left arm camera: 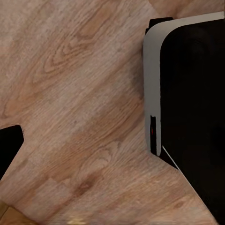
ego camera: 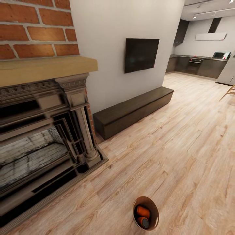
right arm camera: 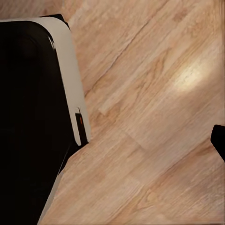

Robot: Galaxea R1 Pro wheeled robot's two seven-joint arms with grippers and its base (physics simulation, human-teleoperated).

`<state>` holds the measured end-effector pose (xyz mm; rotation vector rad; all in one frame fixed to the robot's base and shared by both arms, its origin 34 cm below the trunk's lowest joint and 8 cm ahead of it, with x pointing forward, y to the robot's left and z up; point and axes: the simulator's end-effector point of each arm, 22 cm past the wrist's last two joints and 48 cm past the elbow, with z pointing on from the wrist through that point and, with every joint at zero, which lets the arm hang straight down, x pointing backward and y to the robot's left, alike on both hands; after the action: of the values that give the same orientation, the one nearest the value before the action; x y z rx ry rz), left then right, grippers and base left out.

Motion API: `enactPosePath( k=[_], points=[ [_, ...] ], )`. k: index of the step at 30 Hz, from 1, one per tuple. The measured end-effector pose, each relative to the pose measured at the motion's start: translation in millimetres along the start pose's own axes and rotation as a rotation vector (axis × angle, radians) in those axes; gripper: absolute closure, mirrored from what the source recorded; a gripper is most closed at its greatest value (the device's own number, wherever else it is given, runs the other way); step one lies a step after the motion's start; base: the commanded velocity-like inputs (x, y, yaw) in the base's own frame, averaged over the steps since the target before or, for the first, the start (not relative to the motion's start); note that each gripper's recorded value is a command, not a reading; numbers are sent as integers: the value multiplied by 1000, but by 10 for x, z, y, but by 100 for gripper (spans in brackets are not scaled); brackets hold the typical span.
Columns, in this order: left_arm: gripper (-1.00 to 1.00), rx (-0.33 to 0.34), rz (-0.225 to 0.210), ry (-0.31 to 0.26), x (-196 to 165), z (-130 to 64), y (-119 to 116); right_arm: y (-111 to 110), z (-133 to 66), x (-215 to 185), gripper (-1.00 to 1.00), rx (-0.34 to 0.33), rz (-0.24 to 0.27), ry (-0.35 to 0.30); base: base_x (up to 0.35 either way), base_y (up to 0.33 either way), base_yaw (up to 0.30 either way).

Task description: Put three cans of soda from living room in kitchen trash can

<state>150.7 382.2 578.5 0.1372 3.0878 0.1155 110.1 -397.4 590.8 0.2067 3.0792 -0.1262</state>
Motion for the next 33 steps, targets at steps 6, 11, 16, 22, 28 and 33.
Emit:
enactPosePath(
  k=[6, 11, 16, 22, 28, 33],
  points=[
    [-100, -21, 1, 43, 319, -134, 146, -24, -78, 90, -100, 10, 26, 8, 0, 0, 0],
    [-100, -44, 7, 83, 686, -284, 238, -99, -245, 529, -100, 20, 24, 64, 0, 0, 0],
    [-100, -59, 11, 73, 760, -362, 279, -155, -395, 852, -100, 28, 22, 105, 0, 0, 0],
    [-100, -60, 8, 70, 790, -421, 272, -199, -495, 988, -100, 33, 19, 121, 0, 0, 0],
    [-100, -51, 5, 61, 778, -459, 209, -187, -548, 1021, -100, 27, 6, 126, 0, 0, 0],
    [-100, -33, 8, 53, 744, -440, 81, -5, -524, 1022, -100, 2, 8, 122, 0, 0, 0]
  ],
)
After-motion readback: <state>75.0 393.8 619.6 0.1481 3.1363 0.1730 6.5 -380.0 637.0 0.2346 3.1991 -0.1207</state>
